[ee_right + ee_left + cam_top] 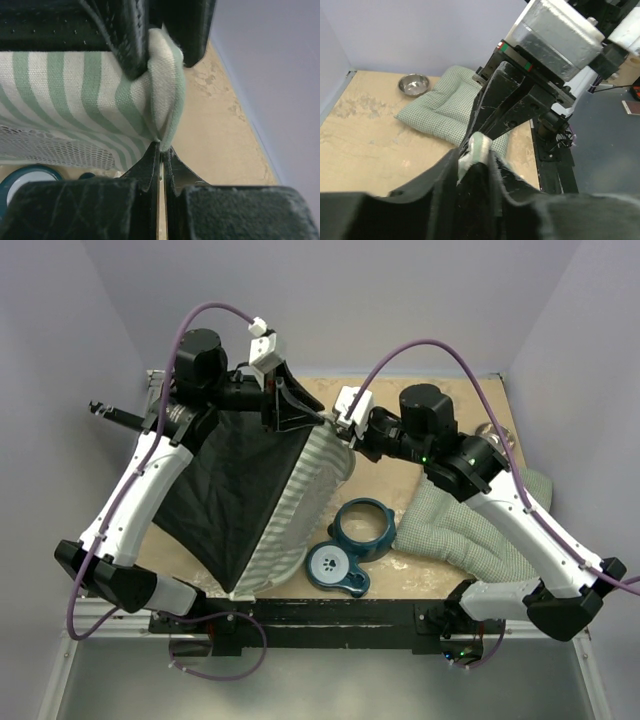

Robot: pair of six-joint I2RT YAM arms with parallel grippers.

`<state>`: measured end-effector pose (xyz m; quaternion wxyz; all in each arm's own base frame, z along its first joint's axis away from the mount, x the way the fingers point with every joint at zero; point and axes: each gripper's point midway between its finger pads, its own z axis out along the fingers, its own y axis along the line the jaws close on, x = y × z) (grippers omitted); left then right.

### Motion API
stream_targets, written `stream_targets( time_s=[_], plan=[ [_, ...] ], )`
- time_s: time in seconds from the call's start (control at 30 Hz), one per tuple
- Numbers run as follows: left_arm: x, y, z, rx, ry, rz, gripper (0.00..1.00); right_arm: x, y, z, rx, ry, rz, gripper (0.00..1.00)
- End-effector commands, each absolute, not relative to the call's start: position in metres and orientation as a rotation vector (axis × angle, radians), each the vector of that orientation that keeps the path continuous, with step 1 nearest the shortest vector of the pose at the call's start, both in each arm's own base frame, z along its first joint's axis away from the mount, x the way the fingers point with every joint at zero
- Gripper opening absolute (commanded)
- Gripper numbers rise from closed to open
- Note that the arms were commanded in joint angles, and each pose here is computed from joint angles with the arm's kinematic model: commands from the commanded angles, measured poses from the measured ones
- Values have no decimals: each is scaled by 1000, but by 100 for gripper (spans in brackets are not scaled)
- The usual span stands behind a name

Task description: Set up the pet tent

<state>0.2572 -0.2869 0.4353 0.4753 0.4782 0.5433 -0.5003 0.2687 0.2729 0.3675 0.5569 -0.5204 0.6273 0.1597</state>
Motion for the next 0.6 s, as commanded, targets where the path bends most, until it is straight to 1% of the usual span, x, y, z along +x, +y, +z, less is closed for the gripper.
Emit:
stream_targets(
  time_s=[0.0,0.07,0.1,0.43,0.5,0.53,0.57],
  plan=[
    [275,-286,421,1153,1397,-1116,47,257,286,398,-1211,1381,446,0],
    [276,-284,430,1147,1364,-1086,57,256,286,404,-1180,1375,463,0],
    [276,-283,437,1140,1343,-1070,60,257,284,407,-1157,1377,459,0],
    [290,-260,528,991,1133,-909,66,275,260,463,-886,1348,399,0],
    [293,-256,547,948,1097,-873,68,282,255,465,-848,1368,398,0],
    [294,-252,558,922,1073,-853,72,286,251,465,-824,1385,398,0],
    [299,-248,566,885,1063,-827,73,292,245,461,-804,1405,395,0]
  ],
)
